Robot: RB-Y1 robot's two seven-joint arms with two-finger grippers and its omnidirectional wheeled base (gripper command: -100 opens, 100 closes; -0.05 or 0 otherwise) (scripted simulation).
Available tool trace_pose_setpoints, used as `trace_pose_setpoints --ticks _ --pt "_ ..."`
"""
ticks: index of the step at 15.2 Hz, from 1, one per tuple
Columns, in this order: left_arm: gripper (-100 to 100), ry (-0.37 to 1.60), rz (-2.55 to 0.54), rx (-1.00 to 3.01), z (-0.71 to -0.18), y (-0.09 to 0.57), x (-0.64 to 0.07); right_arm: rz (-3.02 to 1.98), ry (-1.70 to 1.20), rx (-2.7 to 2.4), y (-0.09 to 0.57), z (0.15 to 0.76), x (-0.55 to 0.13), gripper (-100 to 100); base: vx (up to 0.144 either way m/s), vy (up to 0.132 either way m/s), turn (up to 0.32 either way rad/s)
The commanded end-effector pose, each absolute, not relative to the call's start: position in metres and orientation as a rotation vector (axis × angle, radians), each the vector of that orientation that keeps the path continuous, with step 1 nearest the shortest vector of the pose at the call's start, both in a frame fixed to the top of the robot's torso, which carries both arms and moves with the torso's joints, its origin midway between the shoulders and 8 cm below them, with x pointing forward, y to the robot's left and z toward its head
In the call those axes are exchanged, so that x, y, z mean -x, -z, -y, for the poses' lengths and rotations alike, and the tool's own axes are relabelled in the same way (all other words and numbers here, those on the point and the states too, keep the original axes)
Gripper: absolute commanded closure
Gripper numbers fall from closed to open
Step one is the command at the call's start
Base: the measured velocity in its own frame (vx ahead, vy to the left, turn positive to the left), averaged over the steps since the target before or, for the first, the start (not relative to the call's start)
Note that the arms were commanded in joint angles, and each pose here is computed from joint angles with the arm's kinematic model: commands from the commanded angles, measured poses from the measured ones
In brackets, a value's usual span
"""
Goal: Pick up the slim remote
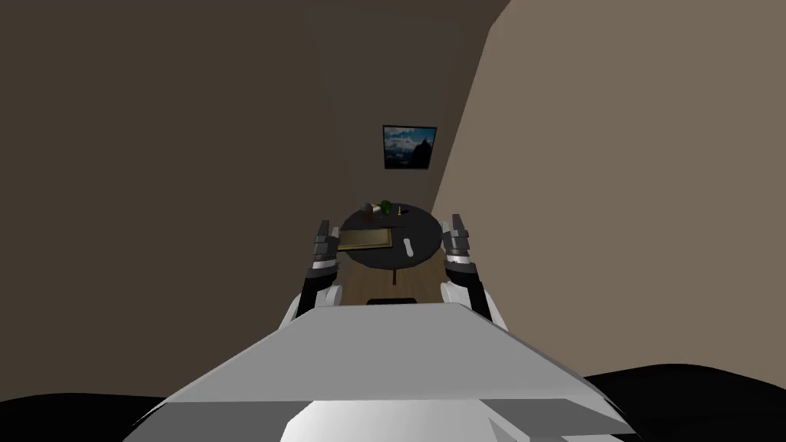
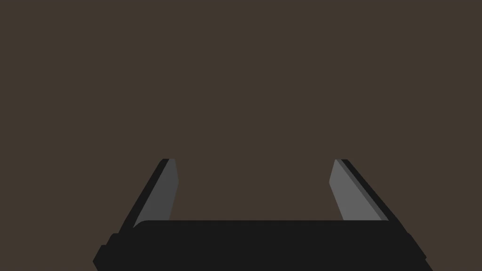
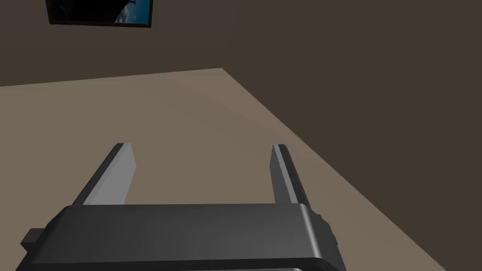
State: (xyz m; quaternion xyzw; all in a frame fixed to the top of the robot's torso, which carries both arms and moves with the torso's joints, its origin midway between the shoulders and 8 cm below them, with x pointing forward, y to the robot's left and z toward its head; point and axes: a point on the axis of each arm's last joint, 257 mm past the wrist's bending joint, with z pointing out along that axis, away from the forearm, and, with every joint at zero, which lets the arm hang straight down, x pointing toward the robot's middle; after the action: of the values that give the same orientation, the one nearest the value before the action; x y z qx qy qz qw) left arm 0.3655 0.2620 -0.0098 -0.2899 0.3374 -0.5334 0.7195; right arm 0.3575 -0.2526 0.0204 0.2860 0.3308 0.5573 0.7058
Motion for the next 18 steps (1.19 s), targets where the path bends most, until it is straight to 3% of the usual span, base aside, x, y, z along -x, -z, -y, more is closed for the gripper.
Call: trace_pose_setpoints --ticks 1,11,18 --pt "0 1.179 -0.746 0.641 -0.262 0.010 -0.365 -0.788 -1.249 -0.631 -0.009 0.247 -0.363 -100 -0.006 -0.007 0.103" --pt "0 1.179 -0.746 0.641 -0.262 0.010 -0.365 -0.988 -1.278 -0.665 0.045 0.233 -0.386 -100 -0.017 -0.027 0.147" --pt "0 1.179 -0.746 0.641 -0.262 0.010 -0.365 -1.212 -1.274 -0.745 0.118 0.228 -0.403 -100 -0.025 -0.032 0.209"
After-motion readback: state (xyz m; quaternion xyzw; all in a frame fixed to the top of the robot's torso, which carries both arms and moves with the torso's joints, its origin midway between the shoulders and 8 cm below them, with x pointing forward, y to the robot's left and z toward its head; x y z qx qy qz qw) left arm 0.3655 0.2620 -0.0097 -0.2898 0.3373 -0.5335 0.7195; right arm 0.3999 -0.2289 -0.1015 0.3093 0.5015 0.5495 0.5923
